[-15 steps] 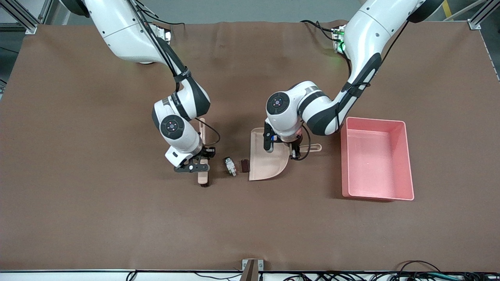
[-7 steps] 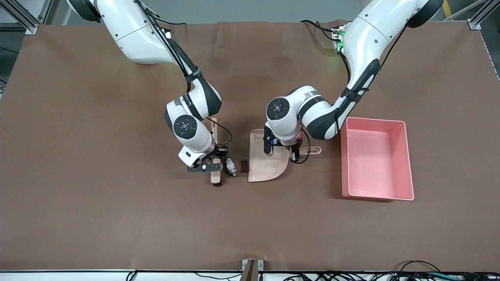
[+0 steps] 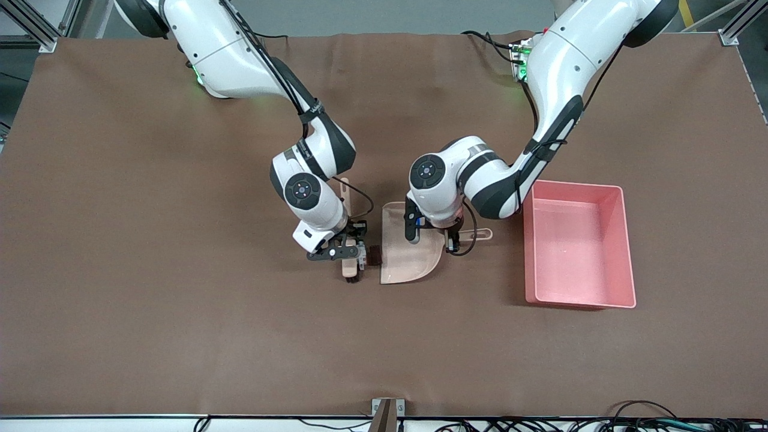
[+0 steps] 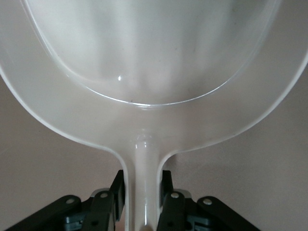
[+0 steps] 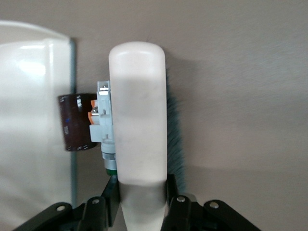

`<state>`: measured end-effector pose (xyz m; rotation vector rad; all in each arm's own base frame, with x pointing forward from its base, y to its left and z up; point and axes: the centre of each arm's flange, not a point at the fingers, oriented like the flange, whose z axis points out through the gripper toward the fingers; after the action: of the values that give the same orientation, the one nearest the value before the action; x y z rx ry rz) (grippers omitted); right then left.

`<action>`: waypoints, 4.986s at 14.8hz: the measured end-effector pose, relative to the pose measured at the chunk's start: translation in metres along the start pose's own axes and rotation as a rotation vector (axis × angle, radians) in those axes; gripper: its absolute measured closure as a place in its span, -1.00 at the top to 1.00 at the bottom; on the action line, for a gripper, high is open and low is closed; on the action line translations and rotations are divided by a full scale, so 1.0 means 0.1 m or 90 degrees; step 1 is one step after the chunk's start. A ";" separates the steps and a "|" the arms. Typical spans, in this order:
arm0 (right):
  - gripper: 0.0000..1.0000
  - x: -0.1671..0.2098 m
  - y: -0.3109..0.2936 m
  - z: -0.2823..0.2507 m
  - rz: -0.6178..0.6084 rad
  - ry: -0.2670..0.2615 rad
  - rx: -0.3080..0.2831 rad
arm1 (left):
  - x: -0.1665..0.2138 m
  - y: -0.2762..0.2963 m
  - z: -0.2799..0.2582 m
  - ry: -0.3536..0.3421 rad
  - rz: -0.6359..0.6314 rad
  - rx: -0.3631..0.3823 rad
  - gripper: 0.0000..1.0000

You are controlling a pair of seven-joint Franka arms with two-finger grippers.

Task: Clean e-waste and dump in bin
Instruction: 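Move the brush with the right gripper toward the parts beside the dustpan, then sweep the capacitor and switch into the dustpan with the right gripper, then lift the dustpan over the pink bin while the right gripper withdraws the brush, then tilt the dustpan with the left gripper to dump the parts into the bin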

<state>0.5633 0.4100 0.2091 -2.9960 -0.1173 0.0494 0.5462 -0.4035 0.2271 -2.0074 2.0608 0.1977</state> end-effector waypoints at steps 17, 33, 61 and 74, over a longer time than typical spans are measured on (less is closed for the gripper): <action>-0.15 -0.07 -0.53 -0.15 -0.016 -0.008 0.042 | 0.00 -0.01 0.02 -0.001 -0.001 -0.002 -0.34; -0.15 0.49 3.45 -1.55 0.078 -0.051 -0.104 | -0.09 -0.48 -0.26 0.164 -0.041 0.086 -0.34; 1.00 0.27 3.98 -3.04 0.078 0.049 -0.108 | -4.16 -1.15 -0.92 0.141 -0.007 0.049 -0.34; 1.00 -0.33 3.52 -4.86 0.061 0.045 -0.114 | -5.24 -0.76 -0.05 -0.069 0.085 0.020 -0.34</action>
<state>0.5757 -0.0089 0.6405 -3.1756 0.0322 -0.0589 0.6288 0.0963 0.3830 -1.8002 2.1172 0.2915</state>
